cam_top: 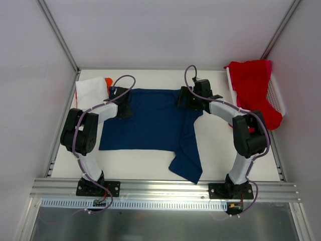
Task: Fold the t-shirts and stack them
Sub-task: Flatten the tshirt out
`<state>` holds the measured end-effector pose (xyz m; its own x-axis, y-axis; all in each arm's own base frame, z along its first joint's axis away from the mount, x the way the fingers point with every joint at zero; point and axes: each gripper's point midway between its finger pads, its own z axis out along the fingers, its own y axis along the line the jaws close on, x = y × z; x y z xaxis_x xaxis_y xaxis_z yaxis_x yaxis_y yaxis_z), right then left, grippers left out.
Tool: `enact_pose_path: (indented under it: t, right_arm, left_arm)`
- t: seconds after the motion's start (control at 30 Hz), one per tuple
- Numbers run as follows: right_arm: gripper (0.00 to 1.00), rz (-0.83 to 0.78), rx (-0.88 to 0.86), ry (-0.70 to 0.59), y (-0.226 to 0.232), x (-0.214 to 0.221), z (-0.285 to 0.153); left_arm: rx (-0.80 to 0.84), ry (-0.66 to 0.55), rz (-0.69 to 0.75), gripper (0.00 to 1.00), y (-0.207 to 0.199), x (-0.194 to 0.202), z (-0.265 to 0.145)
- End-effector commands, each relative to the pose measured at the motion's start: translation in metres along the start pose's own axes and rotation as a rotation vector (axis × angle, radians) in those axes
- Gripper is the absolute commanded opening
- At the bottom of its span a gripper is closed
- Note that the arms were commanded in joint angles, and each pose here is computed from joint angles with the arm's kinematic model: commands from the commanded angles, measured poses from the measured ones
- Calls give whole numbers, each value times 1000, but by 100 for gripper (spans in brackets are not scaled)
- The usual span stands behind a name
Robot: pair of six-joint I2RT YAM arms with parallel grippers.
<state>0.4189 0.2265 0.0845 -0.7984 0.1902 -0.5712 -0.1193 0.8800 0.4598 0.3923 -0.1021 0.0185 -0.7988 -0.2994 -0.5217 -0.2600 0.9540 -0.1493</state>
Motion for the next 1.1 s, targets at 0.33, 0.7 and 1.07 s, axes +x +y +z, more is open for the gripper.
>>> enact_pose_path:
  t: [0.33, 0.7, 1.07]
  right_arm:
    - [94, -19, 30, -46, -25, -27, 14]
    - [88, 2, 23, -20, -39, -29, 33]
    - [13, 3, -17, 0, -34, -32, 46]
  left_arm:
    - [-28, 78, 33, 0, 18, 25, -6]
    - [-28, 76, 33, 0, 19, 25, -7]
    - [-25, 71, 31, 0, 19, 25, -8]
